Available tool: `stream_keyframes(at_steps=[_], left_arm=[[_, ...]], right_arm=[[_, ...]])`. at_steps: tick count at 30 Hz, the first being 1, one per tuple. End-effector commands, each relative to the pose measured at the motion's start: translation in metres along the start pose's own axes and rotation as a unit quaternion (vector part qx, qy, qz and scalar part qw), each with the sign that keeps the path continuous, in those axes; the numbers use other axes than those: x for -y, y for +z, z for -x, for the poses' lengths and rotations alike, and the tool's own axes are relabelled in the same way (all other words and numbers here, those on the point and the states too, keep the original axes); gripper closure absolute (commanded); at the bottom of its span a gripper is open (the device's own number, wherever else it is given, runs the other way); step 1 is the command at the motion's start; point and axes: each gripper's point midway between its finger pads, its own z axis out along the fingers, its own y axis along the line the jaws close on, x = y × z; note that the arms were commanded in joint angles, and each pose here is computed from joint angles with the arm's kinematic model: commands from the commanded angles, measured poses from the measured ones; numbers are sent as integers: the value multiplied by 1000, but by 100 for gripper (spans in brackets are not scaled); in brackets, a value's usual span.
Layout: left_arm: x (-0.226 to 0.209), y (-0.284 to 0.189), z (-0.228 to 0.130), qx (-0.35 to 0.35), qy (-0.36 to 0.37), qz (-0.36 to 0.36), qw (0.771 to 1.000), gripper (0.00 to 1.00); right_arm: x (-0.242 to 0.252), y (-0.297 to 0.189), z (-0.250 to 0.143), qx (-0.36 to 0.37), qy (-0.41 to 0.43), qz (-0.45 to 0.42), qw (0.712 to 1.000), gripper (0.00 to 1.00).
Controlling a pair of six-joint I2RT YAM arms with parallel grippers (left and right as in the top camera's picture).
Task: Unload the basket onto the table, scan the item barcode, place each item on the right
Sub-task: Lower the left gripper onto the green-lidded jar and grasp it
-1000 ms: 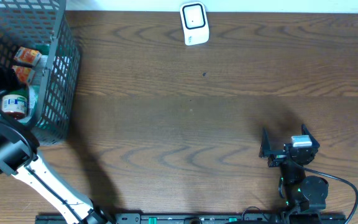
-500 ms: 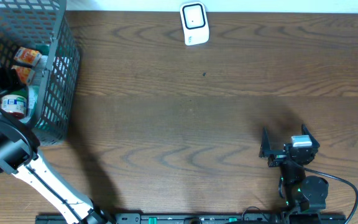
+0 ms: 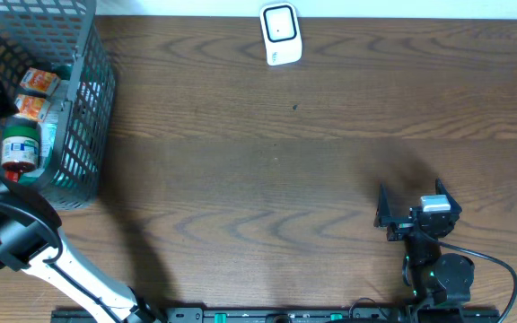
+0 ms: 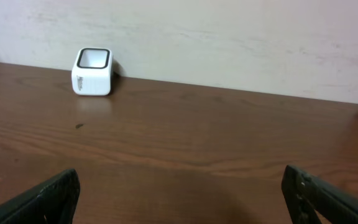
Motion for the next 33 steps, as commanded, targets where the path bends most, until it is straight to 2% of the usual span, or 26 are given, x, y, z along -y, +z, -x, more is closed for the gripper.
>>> stream_keyframes(at_steps=[1,8,13,23,33], left_arm=[[6,9,-9,-21,11,-12,1000,14],[10,35,-26,-58,33,-14,998,14],[-2,47,-32,-76,42,38,996,14],[-13,65,-37,-82,47,70,993,14],[-15,95,-47,-86,47,69,993,14]], right_arm=[[2,0,0,0,-2,-3,1000,1],[2,0,0,0,-2,-3,1000,1],[2,0,0,0,-2,-3,1000,1],[2,0,0,0,-2,-3,1000,1],[2,0,0,0,-2,-3,1000,1]])
